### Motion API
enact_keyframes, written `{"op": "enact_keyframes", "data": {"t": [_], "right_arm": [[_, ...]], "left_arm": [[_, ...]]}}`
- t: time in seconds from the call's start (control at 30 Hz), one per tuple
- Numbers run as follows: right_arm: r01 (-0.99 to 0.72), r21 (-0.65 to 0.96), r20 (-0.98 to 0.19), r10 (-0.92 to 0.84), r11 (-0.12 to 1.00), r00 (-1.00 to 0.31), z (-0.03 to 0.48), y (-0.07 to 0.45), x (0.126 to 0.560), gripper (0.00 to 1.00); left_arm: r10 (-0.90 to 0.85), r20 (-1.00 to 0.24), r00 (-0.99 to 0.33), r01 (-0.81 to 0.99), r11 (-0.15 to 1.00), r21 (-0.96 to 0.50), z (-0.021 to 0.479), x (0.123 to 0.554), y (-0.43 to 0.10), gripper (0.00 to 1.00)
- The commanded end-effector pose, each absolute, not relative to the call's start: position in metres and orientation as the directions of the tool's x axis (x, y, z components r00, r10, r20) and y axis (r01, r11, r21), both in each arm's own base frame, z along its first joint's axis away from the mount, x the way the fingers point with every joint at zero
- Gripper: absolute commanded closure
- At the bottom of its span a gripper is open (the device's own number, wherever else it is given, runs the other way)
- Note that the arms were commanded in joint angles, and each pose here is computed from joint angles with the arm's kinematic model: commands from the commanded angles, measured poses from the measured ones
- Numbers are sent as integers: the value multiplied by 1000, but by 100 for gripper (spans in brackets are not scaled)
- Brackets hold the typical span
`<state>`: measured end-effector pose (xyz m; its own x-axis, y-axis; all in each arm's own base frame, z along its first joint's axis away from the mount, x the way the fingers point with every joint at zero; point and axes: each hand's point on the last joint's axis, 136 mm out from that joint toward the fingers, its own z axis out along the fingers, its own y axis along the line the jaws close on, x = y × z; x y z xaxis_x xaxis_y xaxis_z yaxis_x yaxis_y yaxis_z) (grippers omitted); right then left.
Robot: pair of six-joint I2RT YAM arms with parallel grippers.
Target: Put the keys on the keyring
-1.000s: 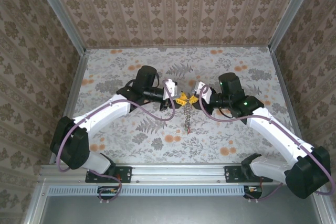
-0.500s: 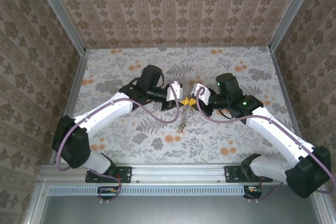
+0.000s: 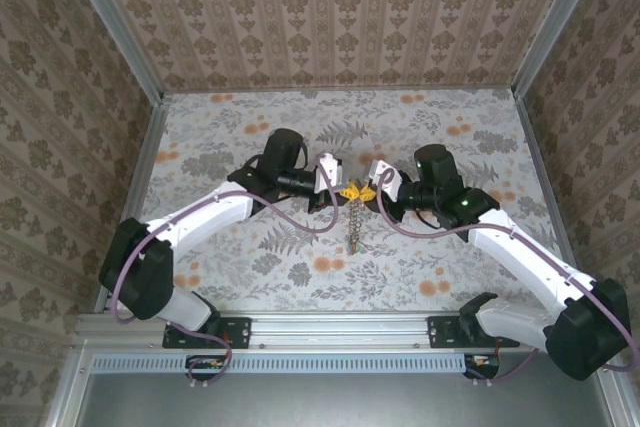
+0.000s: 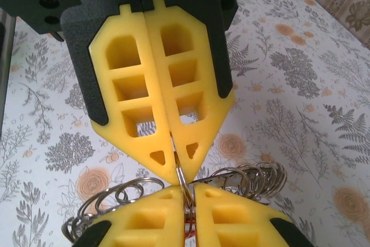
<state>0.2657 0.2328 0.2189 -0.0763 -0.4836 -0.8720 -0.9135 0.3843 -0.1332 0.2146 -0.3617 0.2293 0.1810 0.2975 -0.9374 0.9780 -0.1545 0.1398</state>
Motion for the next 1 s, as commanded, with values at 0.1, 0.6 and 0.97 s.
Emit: {"op": "enact_keyframes", "data": {"t": [0.1, 0.6, 0.97], "right_arm": [[-914, -125, -910, -412, 385, -49, 229, 239, 275, 85], [-916, -86, -928, -365, 391, -69, 226, 237, 281, 83], [-916, -119, -896, -440, 384, -68, 235, 230, 280, 100]], "left_arm": [[155, -966, 206, 967, -182, 177, 259, 206, -363, 100], [67, -975, 211, 964, -177, 196, 270, 205, -358, 100], [230, -951, 208, 973, -152, 176, 245, 212, -351, 92]]}}
